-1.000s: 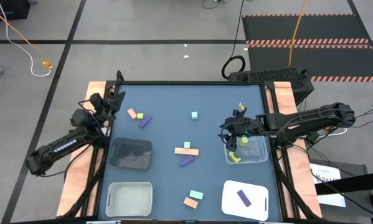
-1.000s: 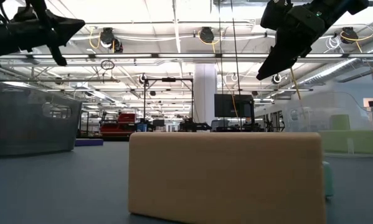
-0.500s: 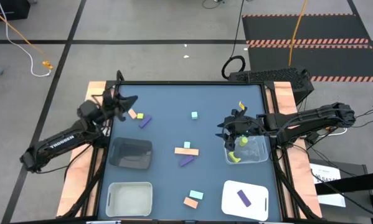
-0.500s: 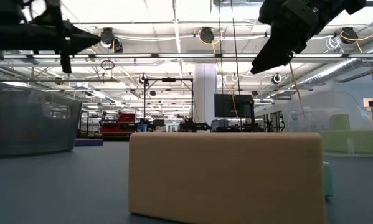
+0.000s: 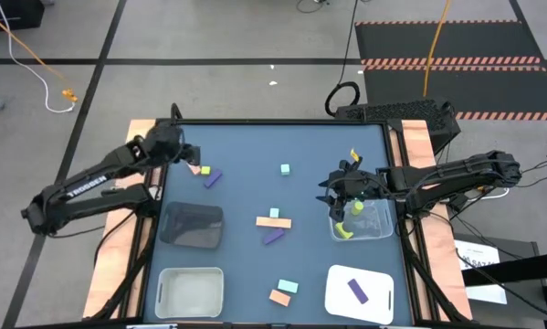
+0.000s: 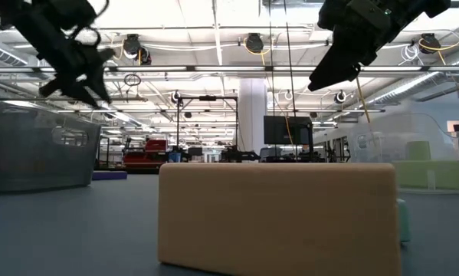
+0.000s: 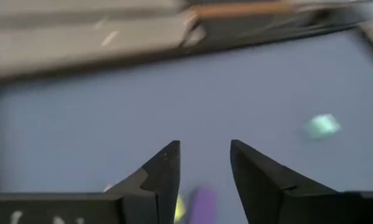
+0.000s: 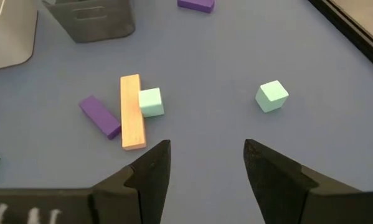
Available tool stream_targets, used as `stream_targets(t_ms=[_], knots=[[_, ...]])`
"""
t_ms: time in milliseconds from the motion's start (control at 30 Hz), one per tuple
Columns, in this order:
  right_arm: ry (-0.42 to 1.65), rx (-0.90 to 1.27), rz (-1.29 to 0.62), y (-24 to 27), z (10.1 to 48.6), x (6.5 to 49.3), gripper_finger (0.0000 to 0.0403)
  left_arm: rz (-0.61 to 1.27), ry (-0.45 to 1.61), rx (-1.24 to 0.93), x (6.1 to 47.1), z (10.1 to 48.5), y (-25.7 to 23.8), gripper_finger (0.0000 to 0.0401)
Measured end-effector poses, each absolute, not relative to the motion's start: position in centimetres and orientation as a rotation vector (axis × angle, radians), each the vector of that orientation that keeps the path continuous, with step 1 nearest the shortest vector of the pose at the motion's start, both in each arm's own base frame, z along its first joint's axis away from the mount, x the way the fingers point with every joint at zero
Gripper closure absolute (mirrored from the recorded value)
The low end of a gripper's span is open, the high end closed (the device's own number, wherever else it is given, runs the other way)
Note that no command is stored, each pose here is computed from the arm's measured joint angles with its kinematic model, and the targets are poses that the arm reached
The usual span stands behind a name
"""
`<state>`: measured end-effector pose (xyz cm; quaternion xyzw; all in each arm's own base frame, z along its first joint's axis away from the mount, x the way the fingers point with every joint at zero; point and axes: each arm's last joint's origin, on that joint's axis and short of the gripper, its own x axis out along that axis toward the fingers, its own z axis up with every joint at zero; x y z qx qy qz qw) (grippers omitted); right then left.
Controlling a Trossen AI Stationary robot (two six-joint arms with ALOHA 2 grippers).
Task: Sort & place blocks by color
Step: Put the top brown block into the black bin
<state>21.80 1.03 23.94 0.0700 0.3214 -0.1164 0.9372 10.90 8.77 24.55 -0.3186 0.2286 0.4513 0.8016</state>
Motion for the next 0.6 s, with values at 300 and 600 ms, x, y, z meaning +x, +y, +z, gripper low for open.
stream_targets(t_ms=[300, 600], knots=[[0.667, 0.050, -0.205, 1.0, 23.9, 21.8, 0.0211, 1.251, 0.725, -1.025, 11.6, 20.1, 9.5, 0.0265], [0.681, 0.012, -0.193, 1.0, 23.9, 21.7, 0.0211, 1.508, 0.721, -1.159, 12.8, 17.5, 10.7, 0.0269]])
